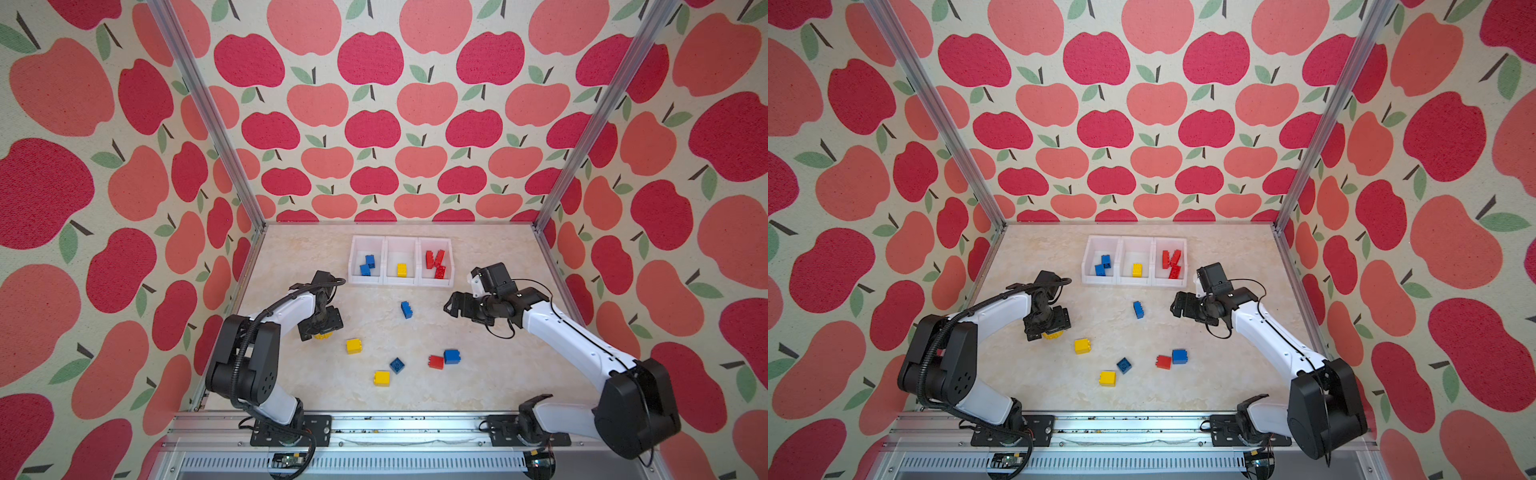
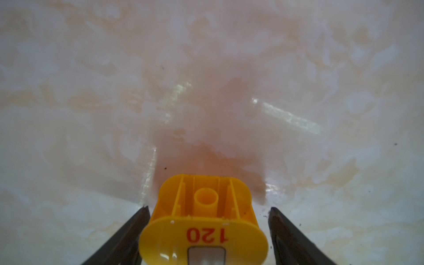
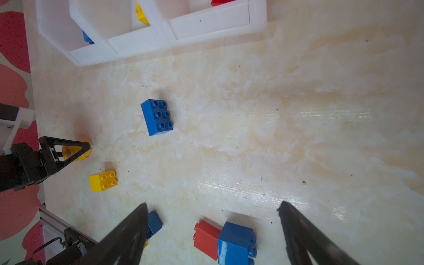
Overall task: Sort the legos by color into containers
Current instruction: 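Move the left gripper to the yellow round brick and grasp it, then lift the yellow round brick and carry it over the middle compartment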
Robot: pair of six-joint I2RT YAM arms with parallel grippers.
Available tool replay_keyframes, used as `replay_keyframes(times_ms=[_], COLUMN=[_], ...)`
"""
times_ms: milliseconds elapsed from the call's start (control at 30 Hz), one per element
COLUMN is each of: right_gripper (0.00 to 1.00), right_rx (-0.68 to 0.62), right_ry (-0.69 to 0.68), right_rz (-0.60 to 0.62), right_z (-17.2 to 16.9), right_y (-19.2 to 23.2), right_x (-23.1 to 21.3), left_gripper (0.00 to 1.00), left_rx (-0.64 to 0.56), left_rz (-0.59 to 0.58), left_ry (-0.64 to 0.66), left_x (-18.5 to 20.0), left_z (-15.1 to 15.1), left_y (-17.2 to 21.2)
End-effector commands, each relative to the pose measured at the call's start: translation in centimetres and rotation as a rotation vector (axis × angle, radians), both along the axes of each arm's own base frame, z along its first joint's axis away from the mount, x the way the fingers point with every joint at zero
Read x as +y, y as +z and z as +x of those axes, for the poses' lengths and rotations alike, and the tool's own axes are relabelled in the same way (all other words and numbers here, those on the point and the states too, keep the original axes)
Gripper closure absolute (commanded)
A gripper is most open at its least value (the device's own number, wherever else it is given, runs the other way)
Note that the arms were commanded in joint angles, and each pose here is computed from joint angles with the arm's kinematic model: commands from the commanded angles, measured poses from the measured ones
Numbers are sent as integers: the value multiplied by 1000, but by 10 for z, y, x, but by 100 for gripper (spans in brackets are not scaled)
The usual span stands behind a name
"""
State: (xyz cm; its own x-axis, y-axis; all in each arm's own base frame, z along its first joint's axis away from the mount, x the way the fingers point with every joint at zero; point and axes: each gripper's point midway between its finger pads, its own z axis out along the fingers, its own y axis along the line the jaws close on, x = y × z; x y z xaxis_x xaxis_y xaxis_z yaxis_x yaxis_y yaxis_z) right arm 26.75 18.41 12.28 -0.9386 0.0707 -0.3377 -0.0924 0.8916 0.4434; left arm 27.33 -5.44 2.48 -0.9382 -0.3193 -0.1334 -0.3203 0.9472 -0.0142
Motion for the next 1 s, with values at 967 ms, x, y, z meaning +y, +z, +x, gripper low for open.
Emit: replay_keyframes(times_ms=[967], right_gripper=[9], right_rx=[-4], right_ry=[13], right_rz=[11], right_z=[-9], right_y=[4], right_x=[0], left_gripper=[41], left_rx=[-39], left_rz=[9], left_ry=[-11], left_x=[-5], left_z=[1], left_y=[22])
